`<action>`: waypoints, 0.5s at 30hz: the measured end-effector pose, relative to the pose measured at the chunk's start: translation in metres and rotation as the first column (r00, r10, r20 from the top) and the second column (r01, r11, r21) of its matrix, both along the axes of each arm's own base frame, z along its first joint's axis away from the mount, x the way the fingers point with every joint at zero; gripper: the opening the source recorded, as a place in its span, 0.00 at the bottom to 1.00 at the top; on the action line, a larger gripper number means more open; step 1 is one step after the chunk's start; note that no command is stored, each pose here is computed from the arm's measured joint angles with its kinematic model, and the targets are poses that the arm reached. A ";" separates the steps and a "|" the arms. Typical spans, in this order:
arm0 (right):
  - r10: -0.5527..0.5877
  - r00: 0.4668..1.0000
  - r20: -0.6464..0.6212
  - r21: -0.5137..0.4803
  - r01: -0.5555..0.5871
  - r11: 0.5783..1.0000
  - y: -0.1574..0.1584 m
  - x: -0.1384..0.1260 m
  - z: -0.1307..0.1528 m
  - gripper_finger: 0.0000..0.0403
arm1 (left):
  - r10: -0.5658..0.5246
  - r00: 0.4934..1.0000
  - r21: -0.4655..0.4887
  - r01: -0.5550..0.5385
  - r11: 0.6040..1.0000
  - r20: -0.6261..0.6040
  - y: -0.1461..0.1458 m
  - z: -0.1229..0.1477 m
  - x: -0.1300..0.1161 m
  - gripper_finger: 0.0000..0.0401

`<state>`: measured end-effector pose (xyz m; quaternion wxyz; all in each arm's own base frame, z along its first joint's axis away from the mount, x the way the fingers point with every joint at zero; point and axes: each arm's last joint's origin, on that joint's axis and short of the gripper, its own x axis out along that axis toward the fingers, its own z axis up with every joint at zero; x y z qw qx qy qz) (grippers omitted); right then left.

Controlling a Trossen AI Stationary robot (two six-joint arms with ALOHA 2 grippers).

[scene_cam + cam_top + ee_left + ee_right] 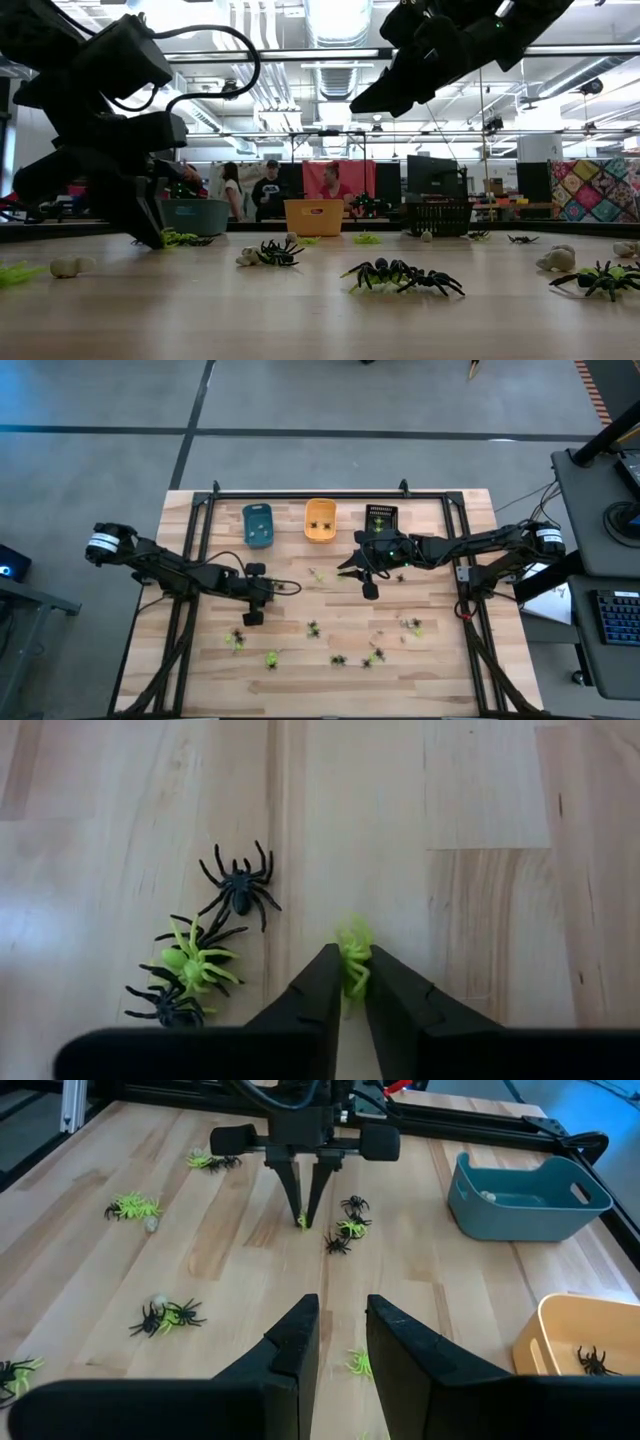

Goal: Sort Halloween decoration
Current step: Put the green spider toy into the black bin

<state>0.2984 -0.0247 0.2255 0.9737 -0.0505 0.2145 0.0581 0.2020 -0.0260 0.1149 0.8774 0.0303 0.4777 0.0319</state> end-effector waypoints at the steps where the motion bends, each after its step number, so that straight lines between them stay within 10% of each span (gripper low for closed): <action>1: 0.000 1.000 0.000 0.000 0.000 1.000 0.000 0.000 0.000 0.19 | 0.000 1.000 0.000 0.000 1.000 0.002 0.000 0.000 0.000 0.04; 15: -0.005 1.000 0.014 0.009 0.004 1.000 0.000 0.001 0.001 0.19 | -0.044 0.957 0.010 0.043 0.999 0.286 0.001 0.057 0.003 0.00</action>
